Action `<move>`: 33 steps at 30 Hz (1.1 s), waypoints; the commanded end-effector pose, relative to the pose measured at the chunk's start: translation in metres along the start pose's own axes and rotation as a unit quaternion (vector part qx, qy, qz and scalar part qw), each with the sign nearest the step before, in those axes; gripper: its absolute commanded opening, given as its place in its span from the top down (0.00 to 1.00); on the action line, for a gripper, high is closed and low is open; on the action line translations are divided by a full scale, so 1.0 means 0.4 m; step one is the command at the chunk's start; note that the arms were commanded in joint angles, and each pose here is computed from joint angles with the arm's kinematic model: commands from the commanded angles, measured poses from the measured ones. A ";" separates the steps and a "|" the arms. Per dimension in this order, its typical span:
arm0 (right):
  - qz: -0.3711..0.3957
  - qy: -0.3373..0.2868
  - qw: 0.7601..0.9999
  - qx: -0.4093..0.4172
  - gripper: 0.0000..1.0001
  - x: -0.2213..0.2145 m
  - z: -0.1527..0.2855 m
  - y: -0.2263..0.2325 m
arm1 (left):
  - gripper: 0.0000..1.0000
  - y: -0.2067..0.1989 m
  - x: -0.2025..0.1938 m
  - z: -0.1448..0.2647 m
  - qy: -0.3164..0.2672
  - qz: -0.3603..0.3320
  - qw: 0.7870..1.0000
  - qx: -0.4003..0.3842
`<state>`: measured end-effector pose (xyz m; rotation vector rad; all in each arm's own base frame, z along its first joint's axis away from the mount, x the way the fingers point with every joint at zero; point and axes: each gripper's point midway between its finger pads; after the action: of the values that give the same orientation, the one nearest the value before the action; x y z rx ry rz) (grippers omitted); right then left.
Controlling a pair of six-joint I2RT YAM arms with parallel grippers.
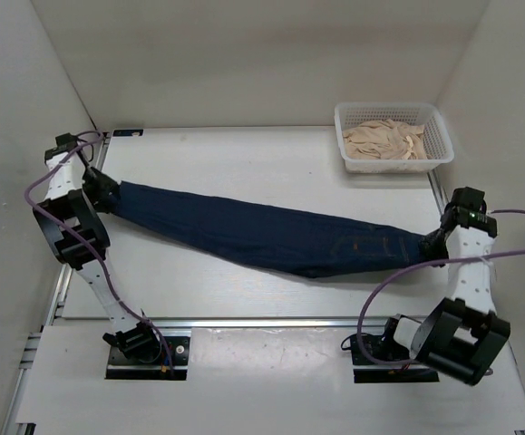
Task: Fold and stack the trousers
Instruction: Fold the trousers
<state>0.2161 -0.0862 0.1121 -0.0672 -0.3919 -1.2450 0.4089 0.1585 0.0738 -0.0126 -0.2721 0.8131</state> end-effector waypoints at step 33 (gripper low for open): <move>0.027 -0.037 0.997 0.054 0.31 0.054 0.107 0.037 | 0.90 0.004 0.129 -0.006 -0.063 -0.008 0.998 0.028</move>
<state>0.2213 -0.0911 0.1382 -0.0623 -0.4556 -1.1638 0.4207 0.1924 0.0207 0.0622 -0.2003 0.8381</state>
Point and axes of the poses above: each gripper's point midway between its finger pads, its own z axis back along the fingers, its own y axis along the line the jaws close on, x = y × z, and after that the axes turned 8 degrees about -z, right-handed
